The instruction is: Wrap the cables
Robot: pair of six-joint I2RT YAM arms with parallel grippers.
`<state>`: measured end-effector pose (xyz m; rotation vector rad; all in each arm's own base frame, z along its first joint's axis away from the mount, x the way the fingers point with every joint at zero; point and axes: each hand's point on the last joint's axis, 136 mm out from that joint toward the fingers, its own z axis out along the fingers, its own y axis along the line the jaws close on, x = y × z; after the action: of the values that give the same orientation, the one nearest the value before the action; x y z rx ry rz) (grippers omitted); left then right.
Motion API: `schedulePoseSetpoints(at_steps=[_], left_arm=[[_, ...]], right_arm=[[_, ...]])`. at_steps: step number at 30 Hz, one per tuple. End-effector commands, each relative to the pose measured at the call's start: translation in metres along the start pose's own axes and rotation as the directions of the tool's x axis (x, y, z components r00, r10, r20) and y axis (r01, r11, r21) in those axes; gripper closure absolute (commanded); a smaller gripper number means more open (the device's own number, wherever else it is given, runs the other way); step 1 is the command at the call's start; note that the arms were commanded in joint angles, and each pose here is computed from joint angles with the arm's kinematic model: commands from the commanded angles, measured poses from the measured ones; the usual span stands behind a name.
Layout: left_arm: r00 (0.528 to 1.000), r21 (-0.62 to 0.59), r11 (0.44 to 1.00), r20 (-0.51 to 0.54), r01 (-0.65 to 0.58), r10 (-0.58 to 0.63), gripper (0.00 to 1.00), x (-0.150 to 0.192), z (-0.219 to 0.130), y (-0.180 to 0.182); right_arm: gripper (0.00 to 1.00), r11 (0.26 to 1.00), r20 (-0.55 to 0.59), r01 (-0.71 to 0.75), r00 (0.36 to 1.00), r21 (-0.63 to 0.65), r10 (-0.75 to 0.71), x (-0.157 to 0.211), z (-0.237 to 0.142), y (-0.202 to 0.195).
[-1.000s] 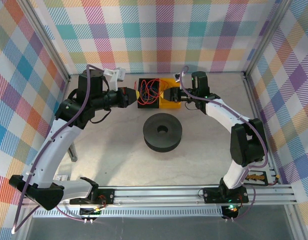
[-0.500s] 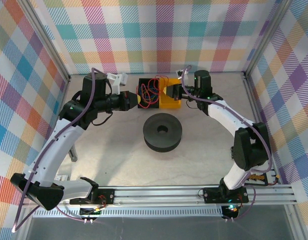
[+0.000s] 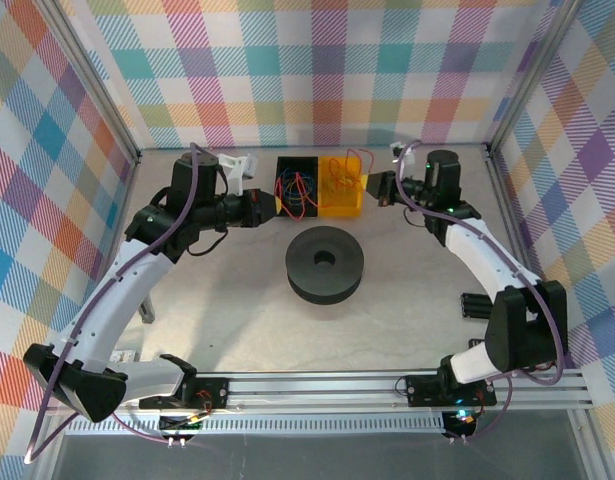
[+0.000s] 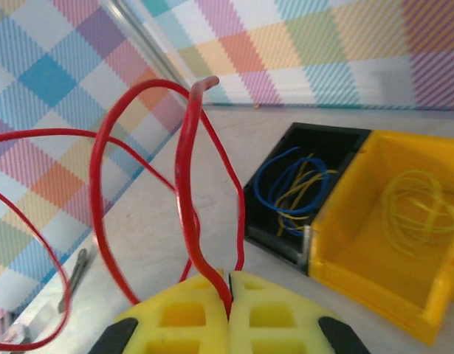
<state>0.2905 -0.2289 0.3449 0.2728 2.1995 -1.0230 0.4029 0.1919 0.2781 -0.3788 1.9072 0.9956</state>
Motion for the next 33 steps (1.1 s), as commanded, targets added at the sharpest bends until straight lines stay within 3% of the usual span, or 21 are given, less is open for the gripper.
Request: schedulePoseSetpoints(at_steps=[1,4,7,11,15,25,33], left_arm=[[0.999,0.013,1.000,0.028,-0.018,0.018,1.00,-0.006,-0.006,-0.004],[0.999,-0.034,0.999,0.035,-0.033,0.034,1.00,-0.006,-0.016,0.004],[0.996,-0.160,0.987,0.093,0.012,0.003,1.00,-0.013,-0.036,0.035],[0.971,-0.374,0.910,0.218,0.178,-0.100,1.00,-0.018,-0.075,0.112],[0.930,-0.475,0.823,0.331,0.311,-0.161,1.00,-0.025,-0.107,0.169],[0.798,-0.475,0.710,0.568,0.520,-0.204,1.00,-0.070,-0.179,0.247],[0.708,-0.446,0.662,0.682,0.602,-0.185,1.00,-0.096,-0.241,0.273]], right_arm=[[1.00,0.999,0.014,0.027,1.000,0.030,-0.027,-0.001,-0.018,-0.004],[1.00,0.995,0.047,0.000,0.999,0.099,-0.004,-0.004,-0.034,-0.021],[1.00,0.981,0.085,-0.058,0.995,0.183,0.043,-0.009,-0.056,-0.047],[1.00,0.950,0.154,-0.146,0.982,0.274,0.107,-0.017,-0.092,-0.083],[1.00,0.905,0.231,-0.252,0.956,0.342,0.179,-0.024,-0.122,-0.114],[1.00,0.801,0.391,-0.444,0.874,0.401,0.289,-0.027,-0.182,-0.161],[1.00,0.725,0.475,-0.577,0.792,0.376,0.384,-0.013,-0.206,-0.191]])
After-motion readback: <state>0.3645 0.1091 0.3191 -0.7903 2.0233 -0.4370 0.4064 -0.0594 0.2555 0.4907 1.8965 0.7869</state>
